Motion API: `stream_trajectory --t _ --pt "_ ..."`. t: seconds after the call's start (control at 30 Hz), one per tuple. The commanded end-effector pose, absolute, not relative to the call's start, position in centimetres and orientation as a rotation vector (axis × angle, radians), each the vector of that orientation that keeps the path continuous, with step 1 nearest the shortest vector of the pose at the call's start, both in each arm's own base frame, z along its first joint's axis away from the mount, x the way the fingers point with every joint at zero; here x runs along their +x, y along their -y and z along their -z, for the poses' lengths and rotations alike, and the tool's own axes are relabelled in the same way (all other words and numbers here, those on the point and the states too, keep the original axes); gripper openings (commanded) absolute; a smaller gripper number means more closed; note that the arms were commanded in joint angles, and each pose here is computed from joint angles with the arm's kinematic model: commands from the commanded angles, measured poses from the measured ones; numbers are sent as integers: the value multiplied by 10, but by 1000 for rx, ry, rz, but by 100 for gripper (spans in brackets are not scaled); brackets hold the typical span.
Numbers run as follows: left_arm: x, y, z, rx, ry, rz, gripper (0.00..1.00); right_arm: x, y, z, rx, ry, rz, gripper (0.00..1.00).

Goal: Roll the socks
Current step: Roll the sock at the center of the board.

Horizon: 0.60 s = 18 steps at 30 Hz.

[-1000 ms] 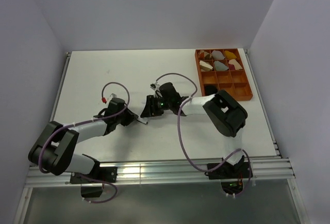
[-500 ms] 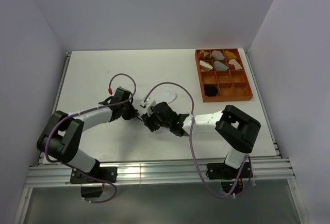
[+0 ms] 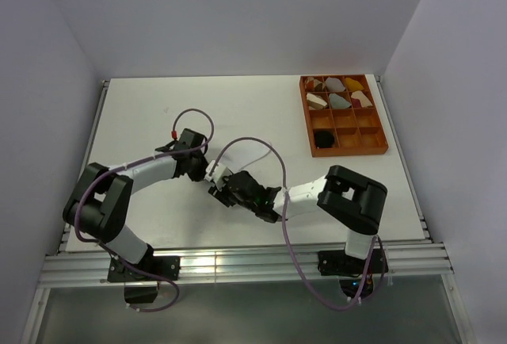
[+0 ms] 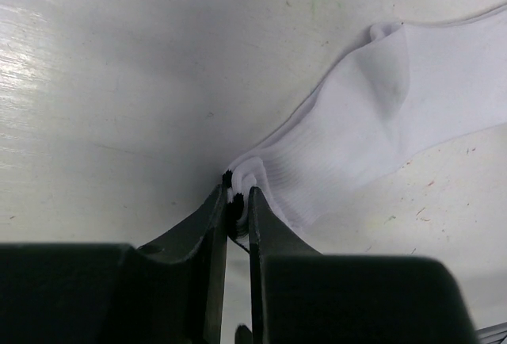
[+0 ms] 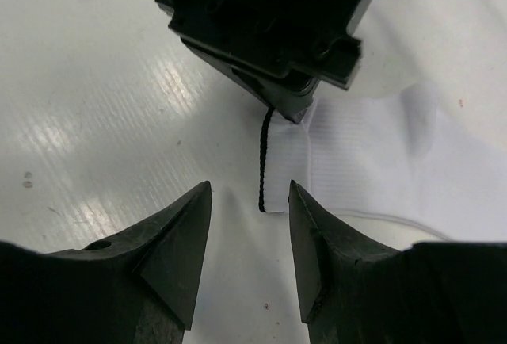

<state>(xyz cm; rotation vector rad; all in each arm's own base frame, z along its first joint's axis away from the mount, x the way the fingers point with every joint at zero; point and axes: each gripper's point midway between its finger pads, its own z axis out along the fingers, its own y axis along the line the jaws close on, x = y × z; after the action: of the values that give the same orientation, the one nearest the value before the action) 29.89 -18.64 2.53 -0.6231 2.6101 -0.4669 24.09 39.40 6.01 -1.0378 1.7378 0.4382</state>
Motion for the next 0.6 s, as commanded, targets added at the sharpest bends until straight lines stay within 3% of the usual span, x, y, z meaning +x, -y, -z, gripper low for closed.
stream_trajectory --t 0.0,0.57 --pt "276 176 -9 -572 -2735 355 0 251 -408 -69 -1031 -1677 -418 51" --pt "272 181 -10 -525 -2788 371 0 268 -410 -23 -1029 -1771 -293 45"
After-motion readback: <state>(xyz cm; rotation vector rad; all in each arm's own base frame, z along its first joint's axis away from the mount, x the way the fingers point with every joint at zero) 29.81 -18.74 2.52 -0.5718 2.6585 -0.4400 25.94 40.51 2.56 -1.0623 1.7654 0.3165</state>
